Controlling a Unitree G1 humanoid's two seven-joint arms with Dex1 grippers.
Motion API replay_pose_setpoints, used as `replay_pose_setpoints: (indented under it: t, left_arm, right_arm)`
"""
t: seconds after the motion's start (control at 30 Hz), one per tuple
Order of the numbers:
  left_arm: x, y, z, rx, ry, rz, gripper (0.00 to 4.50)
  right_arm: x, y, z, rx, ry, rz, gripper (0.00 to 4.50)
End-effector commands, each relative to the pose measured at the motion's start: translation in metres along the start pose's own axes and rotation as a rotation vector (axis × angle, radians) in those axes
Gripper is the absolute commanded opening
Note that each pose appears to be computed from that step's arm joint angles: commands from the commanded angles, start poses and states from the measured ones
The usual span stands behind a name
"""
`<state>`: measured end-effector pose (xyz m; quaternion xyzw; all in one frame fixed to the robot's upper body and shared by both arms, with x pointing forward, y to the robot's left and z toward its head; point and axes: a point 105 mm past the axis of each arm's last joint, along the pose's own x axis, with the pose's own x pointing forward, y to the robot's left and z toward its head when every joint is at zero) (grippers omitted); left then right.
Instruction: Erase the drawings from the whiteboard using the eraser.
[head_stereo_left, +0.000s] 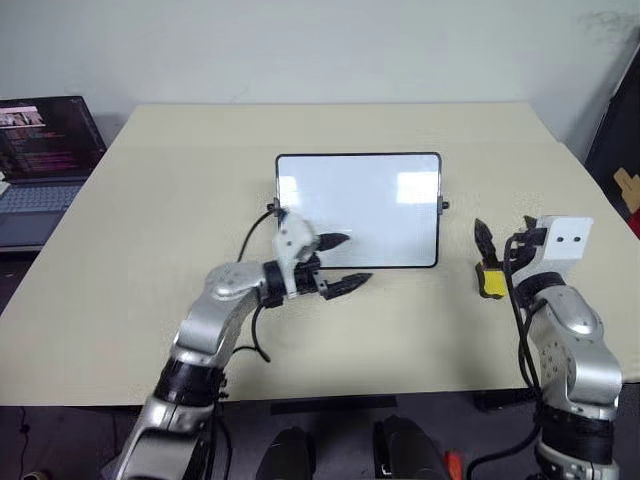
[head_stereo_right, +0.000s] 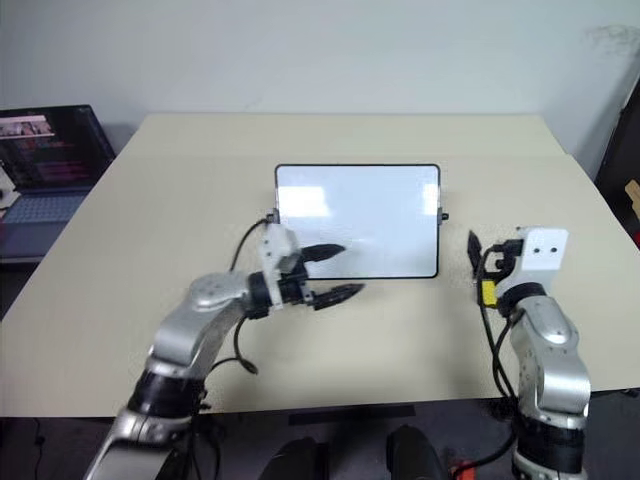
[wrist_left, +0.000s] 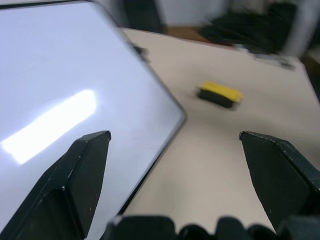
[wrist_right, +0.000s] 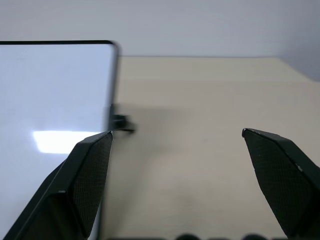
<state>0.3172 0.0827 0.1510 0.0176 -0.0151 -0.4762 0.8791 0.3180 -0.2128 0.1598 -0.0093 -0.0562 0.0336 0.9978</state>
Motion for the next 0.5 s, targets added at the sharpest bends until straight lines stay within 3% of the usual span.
replay_pose_setpoints:
  t: [0.03,0.23,0.5]
  left_arm:
    - [-0.035,0.007,0.006,-0.011,-0.073,0.275,4.50]
    - [-0.102,0.043,-0.019,0.104,0.018,0.809,4.50]
    - [-0.117,0.049,-0.024,0.115,0.026,0.963,4.50]
  right_arm:
    - [-0.020,-0.001,-0.006,0.007,-0.038,-0.045,4.49]
    - [-0.054,0.007,-0.040,0.050,0.002,-0.074,4.49]
    - [-0.060,-0.006,-0.056,-0.003,0.066,-0.080,4.49]
